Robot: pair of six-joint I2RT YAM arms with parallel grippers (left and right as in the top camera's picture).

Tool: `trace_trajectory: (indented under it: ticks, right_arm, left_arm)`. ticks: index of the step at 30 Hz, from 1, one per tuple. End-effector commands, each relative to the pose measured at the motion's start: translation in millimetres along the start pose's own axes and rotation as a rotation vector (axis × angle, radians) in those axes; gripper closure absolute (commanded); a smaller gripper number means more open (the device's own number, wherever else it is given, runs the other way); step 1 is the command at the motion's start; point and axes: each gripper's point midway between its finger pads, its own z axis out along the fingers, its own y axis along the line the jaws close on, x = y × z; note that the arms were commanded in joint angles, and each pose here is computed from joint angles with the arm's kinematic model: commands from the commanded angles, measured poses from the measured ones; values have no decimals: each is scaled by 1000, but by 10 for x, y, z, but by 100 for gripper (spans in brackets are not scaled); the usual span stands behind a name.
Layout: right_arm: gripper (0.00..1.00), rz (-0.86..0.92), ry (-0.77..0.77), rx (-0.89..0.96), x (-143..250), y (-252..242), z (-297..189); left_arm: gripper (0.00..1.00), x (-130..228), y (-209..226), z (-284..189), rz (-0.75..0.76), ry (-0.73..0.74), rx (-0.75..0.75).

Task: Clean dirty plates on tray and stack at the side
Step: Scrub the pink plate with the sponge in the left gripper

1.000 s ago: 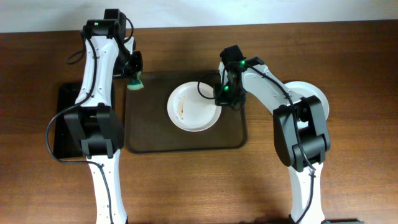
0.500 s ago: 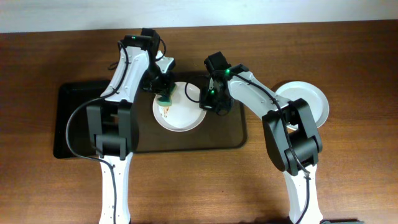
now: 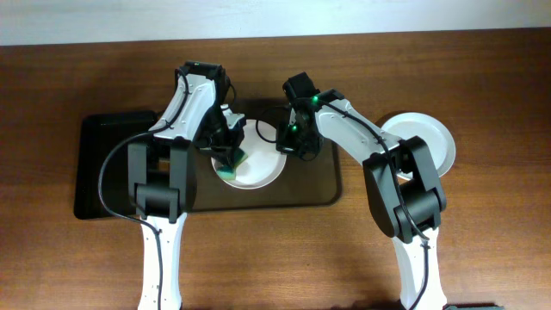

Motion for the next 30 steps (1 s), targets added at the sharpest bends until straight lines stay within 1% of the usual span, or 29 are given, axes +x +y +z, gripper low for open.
trace_trajectory:
  ticks: [1,3,5,6,8,10,13,16,19,23,24,26,28,30]
  right_arm:
    - [96,27,21,45,61,-132,139]
    - [96,27,21,45,61,-132,139]
    - [96,26,21,46,63,-130,140]
    - [96,26,22,46,66,-132,140]
    - [96,27,23,47,69,-134,139]
    - [96,27,24,47,69,-133,140]
    - [96,27,23,47,68,-134,140]
    - [96,26,23,47,67,-133,140]
    - [96,26,22,46,64,-131,140]
    - [96,26,22,46,64,-131,140]
    - [96,26,21,46,63,-131,140]
    - [96,26,21,46,63,-131,140]
    - [96,26,21,46,63,-131,140]
    - [96,26,21,46,63,-131,140]
  left_arm:
    - [99,198,22,82,51,101,-9]
    - [99,83,65,90,71,56,-31]
    - [99,-231,103,86,94,-70,-53]
    - [99,-364,132,72,86,-123,-71]
    - [99,-659,301,18,8,-244,-161]
    - [99,-842,398,-29,-12,-318,-214]
    - [99,-998,406,-71,-6,-381,-221]
    - [99,-1107,411,-120,-64,-437,-216]
    - [99,-1243,405,-188,-86,-501,-208]
    - [99,-1509,198,-311,-28,-617,-112]
    - [99,-1560,98,-334,15,-638,-73]
    - [99,-1573,-132,-330,151,-643,2]
    - [99,-1530,-196,-289,181,-621,13]
    - [100,-1425,-346,-220,299,-579,55]
